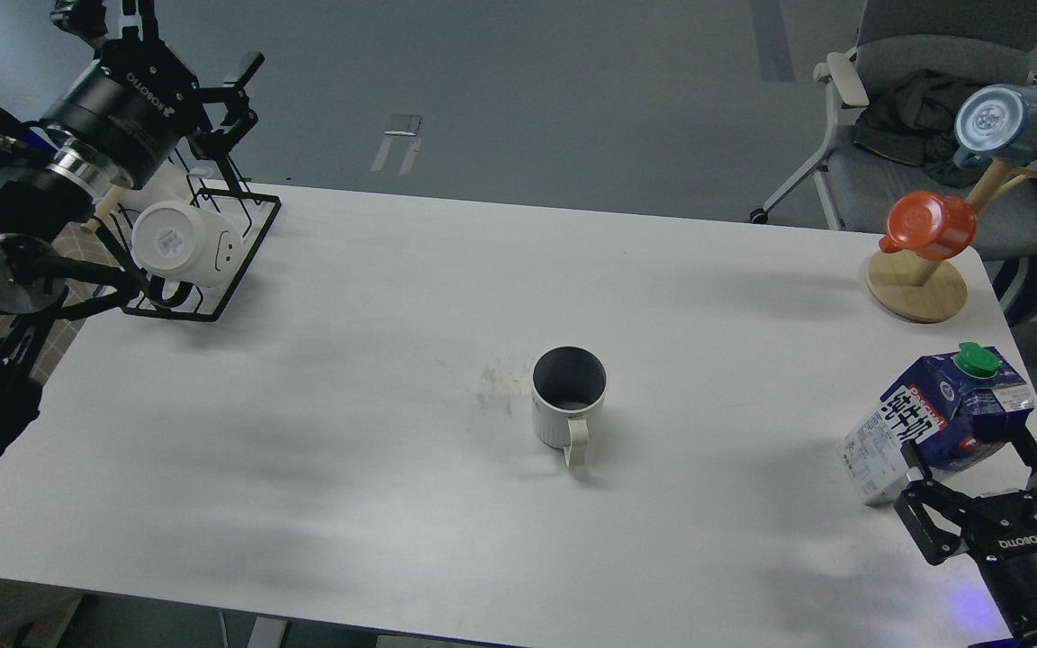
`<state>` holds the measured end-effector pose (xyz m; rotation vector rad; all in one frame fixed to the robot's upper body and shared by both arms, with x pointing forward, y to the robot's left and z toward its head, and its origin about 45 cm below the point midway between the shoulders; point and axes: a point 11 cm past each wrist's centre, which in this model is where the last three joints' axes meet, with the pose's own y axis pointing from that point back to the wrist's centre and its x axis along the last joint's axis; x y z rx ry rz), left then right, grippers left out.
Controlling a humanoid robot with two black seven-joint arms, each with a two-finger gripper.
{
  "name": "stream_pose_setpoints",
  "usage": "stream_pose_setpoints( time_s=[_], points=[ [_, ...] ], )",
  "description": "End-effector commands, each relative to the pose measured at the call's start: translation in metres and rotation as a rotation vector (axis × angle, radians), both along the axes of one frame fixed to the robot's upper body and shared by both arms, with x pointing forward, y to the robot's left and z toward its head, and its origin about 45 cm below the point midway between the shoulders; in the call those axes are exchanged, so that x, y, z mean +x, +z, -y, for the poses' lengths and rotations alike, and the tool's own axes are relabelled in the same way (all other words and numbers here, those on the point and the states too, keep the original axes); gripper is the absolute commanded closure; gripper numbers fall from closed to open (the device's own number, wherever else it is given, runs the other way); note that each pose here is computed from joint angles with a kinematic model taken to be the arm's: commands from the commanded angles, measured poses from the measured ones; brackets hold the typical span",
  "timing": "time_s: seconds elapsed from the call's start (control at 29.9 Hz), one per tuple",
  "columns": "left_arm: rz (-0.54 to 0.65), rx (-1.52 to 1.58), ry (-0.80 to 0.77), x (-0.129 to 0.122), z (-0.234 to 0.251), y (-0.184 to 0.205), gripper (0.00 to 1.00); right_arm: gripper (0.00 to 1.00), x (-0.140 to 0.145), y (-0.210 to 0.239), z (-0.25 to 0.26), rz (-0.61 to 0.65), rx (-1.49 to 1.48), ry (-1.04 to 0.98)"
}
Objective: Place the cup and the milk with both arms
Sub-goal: 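Move the right gripper to the milk carton and grasp it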
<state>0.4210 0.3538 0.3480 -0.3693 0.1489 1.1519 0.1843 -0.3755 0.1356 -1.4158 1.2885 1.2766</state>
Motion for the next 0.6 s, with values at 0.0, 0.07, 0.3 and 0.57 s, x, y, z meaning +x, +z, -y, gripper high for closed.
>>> stream_pose_setpoints(
  time_s=[0.0, 0.07, 0.3, 0.57],
  points=[
    [-0.006, 0.003, -0.005, 0.000, 0.002, 0.000, 0.02, 0.00, 0.007, 0.000, -0.009, 0.018, 0.011, 0.012],
    [-0.021, 0.010, -0.011, 0.000, 0.003, -0.002, 0.02, 0.09, 0.011, 0.000, -0.014, 0.034, 0.027, -0.009],
    [-0.040, 0.021, -0.017, 0.000, 0.005, -0.006, 0.02, 0.19, 0.008, -0.014, -0.020, 0.013, 0.024, -0.036],
    [-0.054, 0.027, -0.023, 0.001, 0.006, -0.007, 0.02, 0.55, 0.013, -0.010, -0.016, 0.031, 0.025, -0.051]
  ],
)
